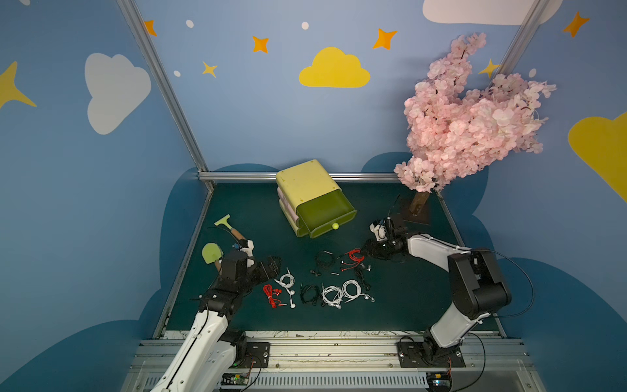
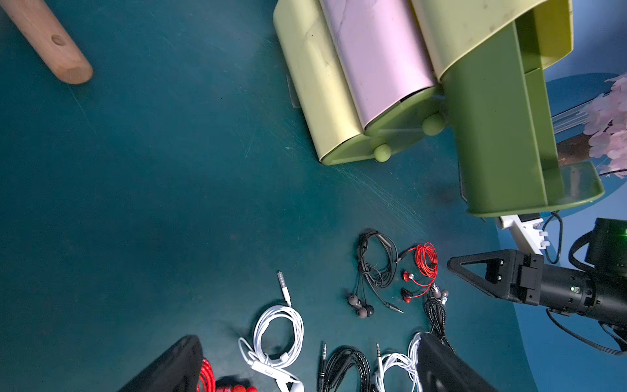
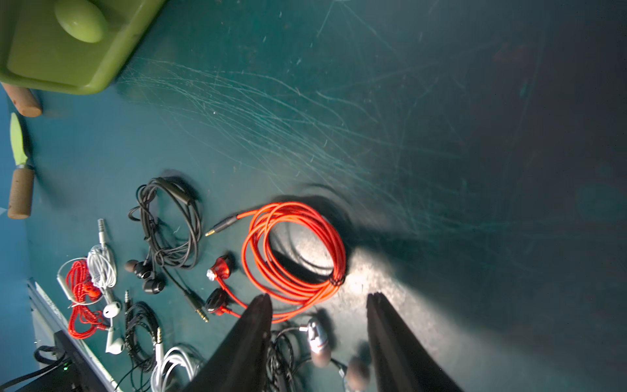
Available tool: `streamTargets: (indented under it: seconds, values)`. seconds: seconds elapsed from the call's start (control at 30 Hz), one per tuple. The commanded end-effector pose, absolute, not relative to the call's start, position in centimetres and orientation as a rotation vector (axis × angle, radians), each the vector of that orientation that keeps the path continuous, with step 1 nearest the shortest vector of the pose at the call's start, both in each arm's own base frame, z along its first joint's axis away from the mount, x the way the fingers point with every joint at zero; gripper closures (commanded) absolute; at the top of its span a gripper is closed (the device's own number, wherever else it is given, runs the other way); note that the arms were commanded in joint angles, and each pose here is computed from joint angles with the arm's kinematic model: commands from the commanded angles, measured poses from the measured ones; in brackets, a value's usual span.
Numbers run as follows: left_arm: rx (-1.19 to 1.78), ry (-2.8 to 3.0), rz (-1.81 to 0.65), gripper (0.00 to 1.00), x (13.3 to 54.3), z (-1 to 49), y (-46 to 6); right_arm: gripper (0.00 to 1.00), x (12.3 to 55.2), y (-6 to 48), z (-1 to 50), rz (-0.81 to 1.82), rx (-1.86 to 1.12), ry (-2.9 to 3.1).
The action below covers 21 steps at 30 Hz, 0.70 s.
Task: Place the wired earphones into the drawer by color
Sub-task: Pick up the wired earphones from the center of the board.
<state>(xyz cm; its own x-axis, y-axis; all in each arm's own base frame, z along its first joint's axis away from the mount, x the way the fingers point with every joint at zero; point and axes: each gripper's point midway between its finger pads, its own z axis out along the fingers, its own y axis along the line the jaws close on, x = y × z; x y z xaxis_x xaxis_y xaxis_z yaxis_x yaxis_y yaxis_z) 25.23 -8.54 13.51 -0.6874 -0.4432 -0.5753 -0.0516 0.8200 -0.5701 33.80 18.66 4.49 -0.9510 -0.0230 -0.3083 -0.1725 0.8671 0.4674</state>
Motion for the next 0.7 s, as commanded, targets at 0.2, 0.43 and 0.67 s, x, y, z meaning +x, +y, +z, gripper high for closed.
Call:
streamTargets:
  seconds: [0.2, 0.43, 0.67]
  values:
    - [-0.372, 2.256, -0.678, 0.00, 25.1, 13.2, -8.4, 0.59, 34.0, 19.0, 3.0, 0.600, -0.201, 2.811]
    - [-0.376, 2.261, -0.682, 0.00, 25.0, 13.0, -8.5, 0.63, 34.0, 19.7, 2.1, 0.515, -0.240, 2.849]
    - [-0.379, 2.257, -0.673, 0.00, 24.8, 13.0, -8.3, 0.69, 34.0, 19.0, 1.2, 0.443, -0.198, 2.889]
